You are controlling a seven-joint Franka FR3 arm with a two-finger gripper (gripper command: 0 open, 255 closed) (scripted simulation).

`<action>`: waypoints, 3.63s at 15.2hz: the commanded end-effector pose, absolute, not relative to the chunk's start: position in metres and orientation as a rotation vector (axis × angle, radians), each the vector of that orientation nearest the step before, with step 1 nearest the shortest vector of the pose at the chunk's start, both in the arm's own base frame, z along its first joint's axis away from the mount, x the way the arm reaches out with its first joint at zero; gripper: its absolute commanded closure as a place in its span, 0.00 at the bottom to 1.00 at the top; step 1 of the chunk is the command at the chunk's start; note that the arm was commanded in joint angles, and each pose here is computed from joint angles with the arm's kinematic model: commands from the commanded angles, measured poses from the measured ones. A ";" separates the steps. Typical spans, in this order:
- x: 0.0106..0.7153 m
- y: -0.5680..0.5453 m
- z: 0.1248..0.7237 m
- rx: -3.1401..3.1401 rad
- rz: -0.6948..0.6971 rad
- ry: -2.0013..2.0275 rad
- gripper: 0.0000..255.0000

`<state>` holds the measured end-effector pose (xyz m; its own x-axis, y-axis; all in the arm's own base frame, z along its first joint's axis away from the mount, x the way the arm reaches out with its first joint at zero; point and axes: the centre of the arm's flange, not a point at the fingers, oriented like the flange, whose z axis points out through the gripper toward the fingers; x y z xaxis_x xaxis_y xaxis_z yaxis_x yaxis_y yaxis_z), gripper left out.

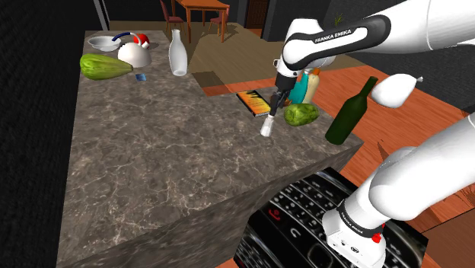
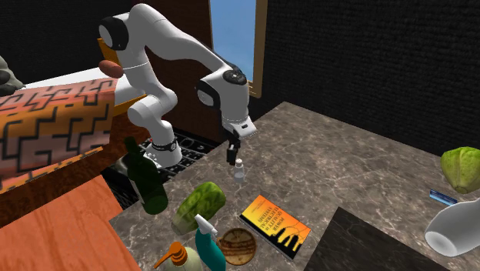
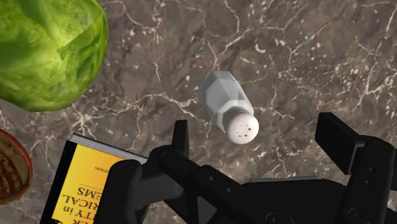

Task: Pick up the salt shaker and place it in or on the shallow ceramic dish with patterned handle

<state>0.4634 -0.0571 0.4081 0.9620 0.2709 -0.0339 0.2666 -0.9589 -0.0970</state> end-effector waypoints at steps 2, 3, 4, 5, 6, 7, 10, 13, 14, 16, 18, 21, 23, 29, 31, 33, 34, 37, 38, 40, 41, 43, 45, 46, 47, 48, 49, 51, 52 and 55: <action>0.473 -0.057 0.393 -3.019 0.060 -0.427 0.00; 0.472 -0.057 0.388 -3.019 0.060 -0.427 0.00; 0.472 -0.056 0.383 -3.019 0.060 -0.427 0.00; 0.472 -0.056 0.377 -3.019 0.060 -0.427 0.00; 0.472 -0.055 0.372 -3.019 0.060 -0.427 0.00; 0.471 -0.055 0.367 -3.019 0.060 -0.427 0.00; 0.471 -0.054 0.364 -3.019 0.060 -0.427 0.00; 0.471 -0.054 0.364 -3.019 0.060 -0.427 0.00; 0.471 -0.054 0.364 -3.019 0.060 -0.427 0.00; 0.471 -0.054 0.364 -3.019 0.060 -0.427 1.00; 0.471 -0.054 0.364 -3.019 0.060 -0.427 1.00; 0.471 -0.054 0.364 -3.019 0.060 -0.427 1.00; 0.471 -0.054 0.364 -3.019 0.060 -0.427 1.00; 0.471 -0.054 0.385 -3.019 0.060 -0.427 1.00; 0.471 -0.054 0.395 -3.019 0.060 -0.427 1.00; 0.471 -0.054 0.406 -3.019 0.060 -0.427 1.00; 0.471 -0.054 0.411 -3.019 0.060 -0.427 1.00; 0.471 -0.054 0.427 -3.019 0.060 -0.427 1.00; 0.471 -0.054 0.432 -3.019 0.060 -0.427 1.00; 0.471 -0.054 0.443 -3.019 0.060 -0.427 1.00; 0.471 -0.054 0.448 -3.019 0.060 -0.427 1.00; 0.471 -0.054 0.459 -3.019 0.060 -0.427 1.00; 0.471 -0.054 0.469 -3.019 0.060 -0.427 1.00; 0.471 -0.054 0.475 -3.019 0.060 -0.427 1.00; 0.471 -0.054 0.480 -3.019 0.060 -0.427 1.00; 0.471 -0.054 0.485 -3.019 0.060 -0.427 1.00; 0.471 -0.054 0.486 -3.019 0.060 -0.427 1.00; 0.483 -0.078 0.489 -3.019 0.060 -0.427 1.00; 0.489 -0.090 0.491 -3.019 0.060 -0.427 1.00; 0.506 -0.125 0.496 -3.019 0.060 -0.427 1.00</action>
<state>0.5021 -0.1115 0.4942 0.9604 0.2776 -0.0254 0.2740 -0.9568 -0.0970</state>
